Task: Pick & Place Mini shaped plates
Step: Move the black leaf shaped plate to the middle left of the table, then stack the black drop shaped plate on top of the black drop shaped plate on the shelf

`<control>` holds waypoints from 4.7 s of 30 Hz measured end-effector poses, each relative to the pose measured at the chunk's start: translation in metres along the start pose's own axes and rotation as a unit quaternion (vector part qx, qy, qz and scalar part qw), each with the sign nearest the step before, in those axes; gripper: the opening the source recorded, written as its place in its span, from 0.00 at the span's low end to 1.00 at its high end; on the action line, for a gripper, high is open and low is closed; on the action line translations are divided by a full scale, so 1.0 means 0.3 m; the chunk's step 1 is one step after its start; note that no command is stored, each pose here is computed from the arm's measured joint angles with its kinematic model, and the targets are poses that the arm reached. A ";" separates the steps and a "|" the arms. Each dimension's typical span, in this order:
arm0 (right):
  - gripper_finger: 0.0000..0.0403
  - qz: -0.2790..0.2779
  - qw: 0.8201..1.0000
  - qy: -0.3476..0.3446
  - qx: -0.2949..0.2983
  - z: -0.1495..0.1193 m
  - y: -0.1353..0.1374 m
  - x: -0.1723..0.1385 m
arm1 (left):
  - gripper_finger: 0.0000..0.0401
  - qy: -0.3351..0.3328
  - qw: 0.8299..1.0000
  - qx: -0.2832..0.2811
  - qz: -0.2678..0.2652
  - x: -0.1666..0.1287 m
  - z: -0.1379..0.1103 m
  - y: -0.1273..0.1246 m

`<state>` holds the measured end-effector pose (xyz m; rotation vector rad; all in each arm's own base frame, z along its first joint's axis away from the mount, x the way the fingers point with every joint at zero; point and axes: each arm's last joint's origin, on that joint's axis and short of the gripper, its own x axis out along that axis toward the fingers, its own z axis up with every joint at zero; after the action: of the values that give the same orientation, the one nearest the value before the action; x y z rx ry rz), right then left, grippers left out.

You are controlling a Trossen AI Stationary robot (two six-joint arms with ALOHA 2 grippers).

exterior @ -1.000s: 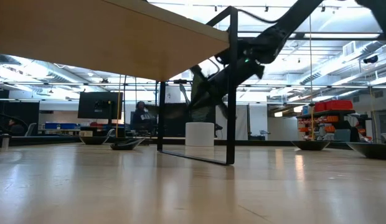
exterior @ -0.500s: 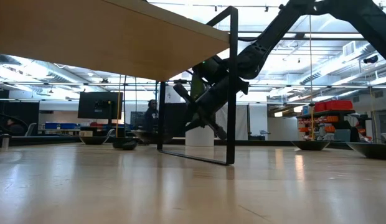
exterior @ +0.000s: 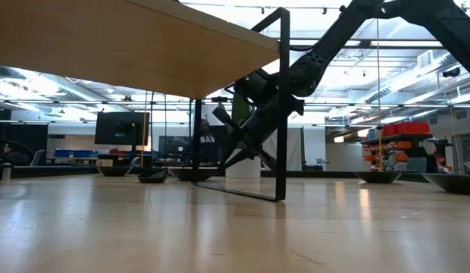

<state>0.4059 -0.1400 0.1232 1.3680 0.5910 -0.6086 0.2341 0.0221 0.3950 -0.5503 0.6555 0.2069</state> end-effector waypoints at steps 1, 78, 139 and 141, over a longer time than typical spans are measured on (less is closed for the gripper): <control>0.06 0.000 1.000 0.000 0.000 0.000 0.000 0.000 | 0.37 0.000 1.000 0.000 0.000 0.000 0.000 0.000; 0.51 0.012 0.920 -0.113 -0.376 -0.028 0.214 -0.793 | 0.59 0.163 0.931 -0.266 0.190 0.409 -0.380 0.491; 0.51 -0.002 0.904 -0.108 -0.413 -0.028 0.206 -0.792 | 0.02 0.123 0.939 -0.250 0.201 0.561 -0.468 0.503; 0.51 -0.002 0.904 -0.108 -0.413 -0.028 0.206 -0.792 | 0.01 0.125 0.939 -0.252 0.201 0.560 -0.469 0.503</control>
<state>0.2800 -0.1127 0.3325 0.4898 0.5751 -0.4221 0.2389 0.0738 0.1340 -0.9417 0.9699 0.7110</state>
